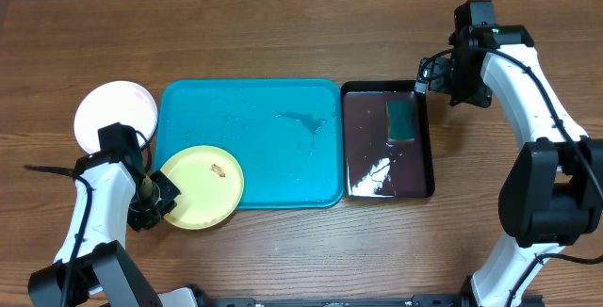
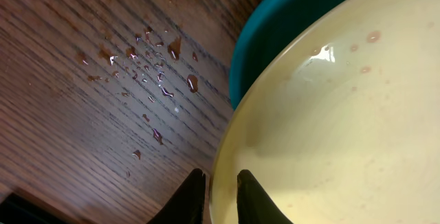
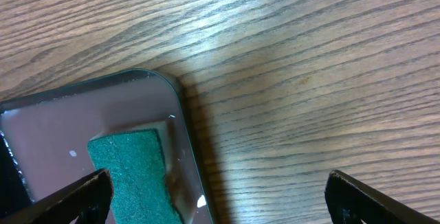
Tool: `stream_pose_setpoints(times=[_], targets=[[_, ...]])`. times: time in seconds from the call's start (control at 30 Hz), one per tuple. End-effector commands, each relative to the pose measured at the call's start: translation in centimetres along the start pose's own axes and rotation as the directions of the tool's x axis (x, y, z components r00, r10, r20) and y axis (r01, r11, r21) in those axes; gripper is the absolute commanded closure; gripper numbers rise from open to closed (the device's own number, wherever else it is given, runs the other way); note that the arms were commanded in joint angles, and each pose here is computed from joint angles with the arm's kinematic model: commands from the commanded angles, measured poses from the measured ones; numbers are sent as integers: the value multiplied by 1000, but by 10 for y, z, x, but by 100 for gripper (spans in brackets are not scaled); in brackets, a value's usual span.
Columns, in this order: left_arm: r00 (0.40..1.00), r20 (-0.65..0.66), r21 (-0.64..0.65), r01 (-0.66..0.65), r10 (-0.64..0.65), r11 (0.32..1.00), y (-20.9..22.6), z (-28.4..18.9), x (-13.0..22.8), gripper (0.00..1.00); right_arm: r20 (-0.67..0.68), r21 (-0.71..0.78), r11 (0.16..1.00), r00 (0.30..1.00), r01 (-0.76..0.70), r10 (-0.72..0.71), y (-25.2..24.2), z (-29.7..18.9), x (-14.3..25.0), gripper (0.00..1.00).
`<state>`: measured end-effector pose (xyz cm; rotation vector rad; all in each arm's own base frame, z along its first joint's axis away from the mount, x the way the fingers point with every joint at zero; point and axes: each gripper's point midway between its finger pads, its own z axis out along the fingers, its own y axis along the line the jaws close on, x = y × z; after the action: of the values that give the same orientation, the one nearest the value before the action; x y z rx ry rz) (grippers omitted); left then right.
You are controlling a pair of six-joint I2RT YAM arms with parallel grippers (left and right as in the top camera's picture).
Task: Clean dirty plates on tray and stack at the side
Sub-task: 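Release the plate and grip the yellow plate's left rim with left gripper, then slide the yellow plate right to the teal tray's center with left gripper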
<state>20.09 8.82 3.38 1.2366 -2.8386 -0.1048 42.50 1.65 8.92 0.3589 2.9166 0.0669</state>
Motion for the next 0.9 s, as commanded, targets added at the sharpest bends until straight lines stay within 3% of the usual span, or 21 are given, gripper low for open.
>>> stream_pose_setpoints(times=[0.0, 0.57, 0.7, 0.8, 0.87], targets=[[1000, -20, -22, -10, 9, 1000, 5, 4, 5, 80, 39, -8, 1000, 999, -7, 7, 2, -11, -8, 0], [999, -35, -30, -12, 11, 999, 9, 15, 13, 80, 39, -8, 1000, 999, -7, 7, 2, -11, -8, 0], [1000, -27, -18, -10, 10, 1000, 6, 15, 11, 86, 39, -8, 1000, 999, -7, 7, 2, -11, -8, 0], [999, -34, 9, -11, 11, 1000, 1, 14, 12, 96, 39, -8, 1000, 999, -7, 7, 2, -11, -8, 0], [999, -31, 35, -33, 34, 999, -4, 10, 9, 96, 39, -8, 1000, 999, -7, 7, 2, -11, -8, 0]])
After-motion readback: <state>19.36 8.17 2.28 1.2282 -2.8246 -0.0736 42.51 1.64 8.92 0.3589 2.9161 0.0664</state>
